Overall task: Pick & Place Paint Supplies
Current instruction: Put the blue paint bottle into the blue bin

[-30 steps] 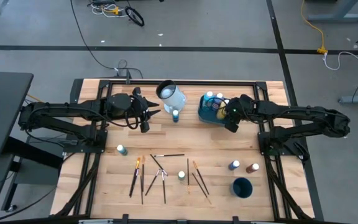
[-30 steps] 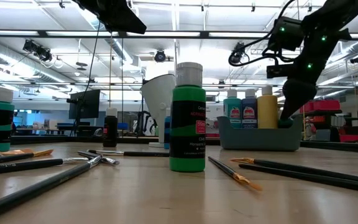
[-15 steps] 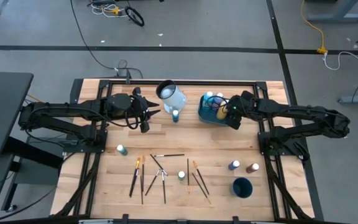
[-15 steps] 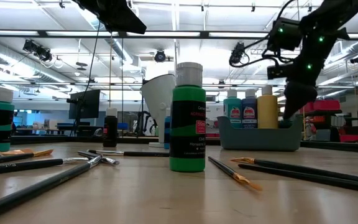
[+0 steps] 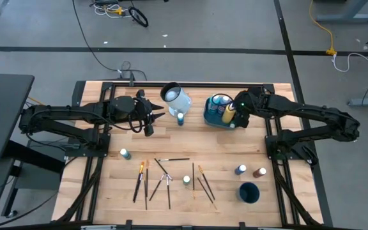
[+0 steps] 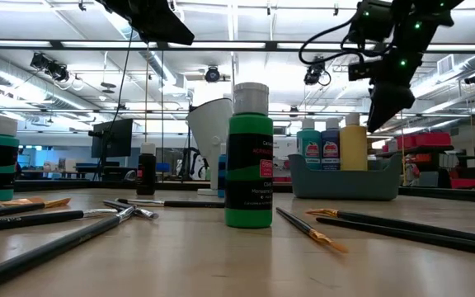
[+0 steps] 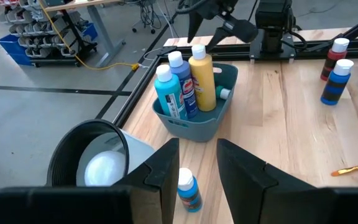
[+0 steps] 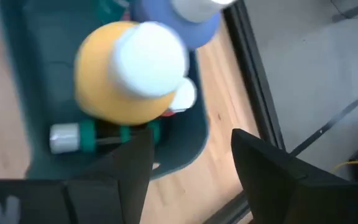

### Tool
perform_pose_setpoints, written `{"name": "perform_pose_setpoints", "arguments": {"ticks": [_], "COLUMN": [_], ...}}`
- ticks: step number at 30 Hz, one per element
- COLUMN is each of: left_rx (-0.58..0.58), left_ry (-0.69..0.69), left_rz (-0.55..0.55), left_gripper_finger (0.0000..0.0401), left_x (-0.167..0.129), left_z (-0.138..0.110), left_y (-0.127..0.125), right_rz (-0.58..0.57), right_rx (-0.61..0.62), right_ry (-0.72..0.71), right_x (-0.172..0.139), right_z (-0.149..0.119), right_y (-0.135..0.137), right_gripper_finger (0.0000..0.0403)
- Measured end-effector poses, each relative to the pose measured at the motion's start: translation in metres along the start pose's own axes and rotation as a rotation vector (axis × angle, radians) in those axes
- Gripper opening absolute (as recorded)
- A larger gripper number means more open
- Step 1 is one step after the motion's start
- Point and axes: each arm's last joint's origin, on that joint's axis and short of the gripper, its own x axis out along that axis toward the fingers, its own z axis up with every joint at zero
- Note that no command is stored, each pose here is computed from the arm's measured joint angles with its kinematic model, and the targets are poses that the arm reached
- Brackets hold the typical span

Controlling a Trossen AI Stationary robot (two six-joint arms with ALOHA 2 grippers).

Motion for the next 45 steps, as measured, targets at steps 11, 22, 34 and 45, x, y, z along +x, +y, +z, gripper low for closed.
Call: {"name": "perform_pose_setpoints", "arguments": {"ticks": [11,22,34,45], "left_rx": [0.000,0.012,0.127,-0.078], "left_ry": [0.000,0.025,0.184,0.186], "left_rz": [0.000,-0.007,-0.024,0.049], "left_gripper_finger": [0.0116,0.0116,0.0116,0.0155], "left_x": [0.000,0.010,0.057,0.110], "left_z": [0.000,-0.003,-0.028,-0.048], "left_y": [0.000,-0.003,-0.019,-0.015], "right_rz": [0.253,0.220,-0.103,0.337], "right_rx": [-0.034,0.041,0.003,0.257], "right_ry": [-0.001,-0.015,0.009,-0.071], "right_x": [-0.003,-0.003,-0.007,-0.017], "right_z": [-0.002,0.001,0.001,0.011], "right_y": [0.010,0.011,0.011,0.032], "right_gripper_finger": [0.0198,0.0220,0.0215,0.0215]}}
